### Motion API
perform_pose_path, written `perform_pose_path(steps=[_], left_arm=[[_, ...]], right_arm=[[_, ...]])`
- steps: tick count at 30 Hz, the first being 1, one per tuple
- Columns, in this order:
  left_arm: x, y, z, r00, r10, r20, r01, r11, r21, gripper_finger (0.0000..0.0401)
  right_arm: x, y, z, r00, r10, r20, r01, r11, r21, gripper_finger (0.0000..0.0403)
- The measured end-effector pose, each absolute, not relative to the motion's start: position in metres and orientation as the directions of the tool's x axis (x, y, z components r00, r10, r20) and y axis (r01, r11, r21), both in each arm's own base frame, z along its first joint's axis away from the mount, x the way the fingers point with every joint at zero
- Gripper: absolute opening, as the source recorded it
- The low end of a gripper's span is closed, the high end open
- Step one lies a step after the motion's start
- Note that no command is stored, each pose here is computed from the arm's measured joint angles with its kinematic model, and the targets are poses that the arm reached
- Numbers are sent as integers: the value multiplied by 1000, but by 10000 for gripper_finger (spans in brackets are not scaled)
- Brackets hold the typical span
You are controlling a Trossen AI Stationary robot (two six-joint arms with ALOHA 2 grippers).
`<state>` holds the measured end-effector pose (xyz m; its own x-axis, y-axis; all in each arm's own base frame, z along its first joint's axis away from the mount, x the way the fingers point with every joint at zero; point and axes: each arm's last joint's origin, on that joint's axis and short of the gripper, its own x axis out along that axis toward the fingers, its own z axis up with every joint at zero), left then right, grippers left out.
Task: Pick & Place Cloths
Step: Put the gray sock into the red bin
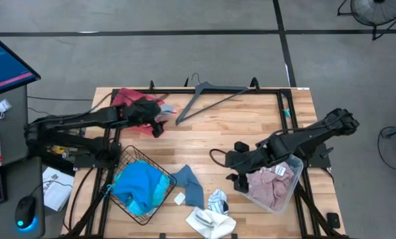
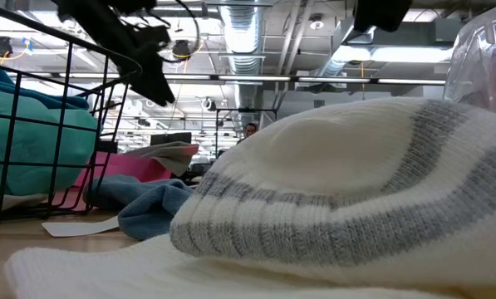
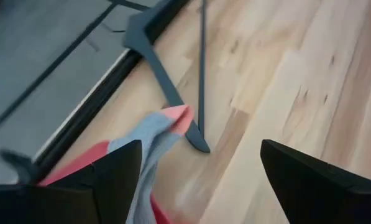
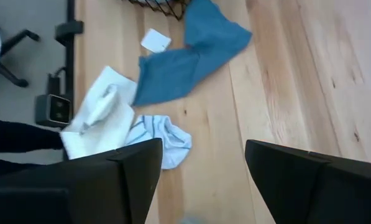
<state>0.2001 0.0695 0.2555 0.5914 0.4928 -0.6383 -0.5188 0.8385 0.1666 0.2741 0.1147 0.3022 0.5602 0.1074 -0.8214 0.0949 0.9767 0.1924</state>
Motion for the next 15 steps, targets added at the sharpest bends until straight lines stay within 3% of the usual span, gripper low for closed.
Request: perform_pose_path(steps=[8,15], left_arm=[[231,78,211,456,478,-751,-411,861,299,342],[237,88,193,288,635,-717,-454,750,481,342]], right_arm=[[279,120,293,517,145,-843,81,973,217,226],[281,120,295,545,154,-824,92,966,241,225]])
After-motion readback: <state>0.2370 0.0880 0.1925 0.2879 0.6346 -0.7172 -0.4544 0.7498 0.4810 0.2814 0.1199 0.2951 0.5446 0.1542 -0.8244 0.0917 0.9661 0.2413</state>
